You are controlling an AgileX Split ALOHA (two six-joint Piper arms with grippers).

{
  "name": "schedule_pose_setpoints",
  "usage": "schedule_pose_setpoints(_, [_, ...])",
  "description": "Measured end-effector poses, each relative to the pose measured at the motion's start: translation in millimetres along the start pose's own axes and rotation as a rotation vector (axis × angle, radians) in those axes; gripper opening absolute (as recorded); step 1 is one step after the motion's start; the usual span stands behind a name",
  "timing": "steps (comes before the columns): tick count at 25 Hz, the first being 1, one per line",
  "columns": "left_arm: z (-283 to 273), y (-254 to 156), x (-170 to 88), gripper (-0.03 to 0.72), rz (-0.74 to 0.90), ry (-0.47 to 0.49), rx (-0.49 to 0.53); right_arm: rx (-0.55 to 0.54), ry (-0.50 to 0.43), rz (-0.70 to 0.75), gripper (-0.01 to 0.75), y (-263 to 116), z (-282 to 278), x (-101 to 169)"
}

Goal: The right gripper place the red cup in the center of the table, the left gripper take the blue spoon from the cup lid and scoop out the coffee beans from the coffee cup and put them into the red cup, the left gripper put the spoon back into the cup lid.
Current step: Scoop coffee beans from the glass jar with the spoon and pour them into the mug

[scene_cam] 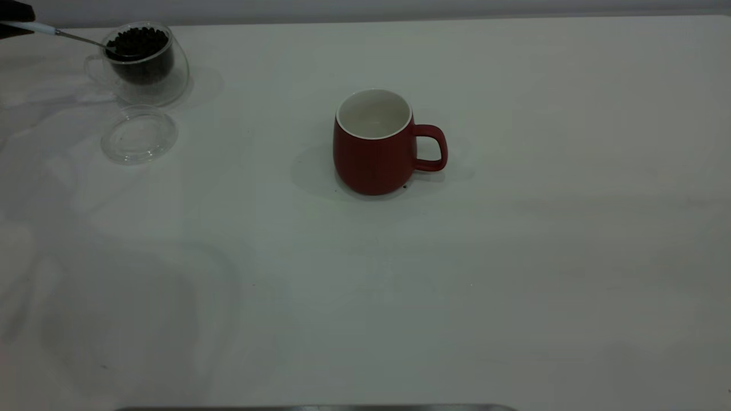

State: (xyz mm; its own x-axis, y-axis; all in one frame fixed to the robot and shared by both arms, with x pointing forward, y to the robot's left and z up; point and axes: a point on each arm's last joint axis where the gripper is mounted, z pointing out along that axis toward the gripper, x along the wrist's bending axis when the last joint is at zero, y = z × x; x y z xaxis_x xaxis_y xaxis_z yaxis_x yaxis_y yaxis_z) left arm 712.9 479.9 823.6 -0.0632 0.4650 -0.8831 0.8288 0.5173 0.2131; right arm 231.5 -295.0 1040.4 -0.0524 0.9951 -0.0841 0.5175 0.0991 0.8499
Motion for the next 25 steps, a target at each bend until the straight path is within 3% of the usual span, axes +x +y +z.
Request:
schedule_pose_setpoints(12, [-0.4, -0.1, -9.3, 0.118, 0.08, -0.102, -0.003, 0.0, 0.0, 0.0, 0.588, 0.0, 0.0, 0.0])
schedule_pose_setpoints(25, [-0.5, -0.2, -9.1, 0.118, 0.076, -0.1, -0.002, 0.0, 0.0, 0.0, 0.588, 0.0, 0.0, 0.0])
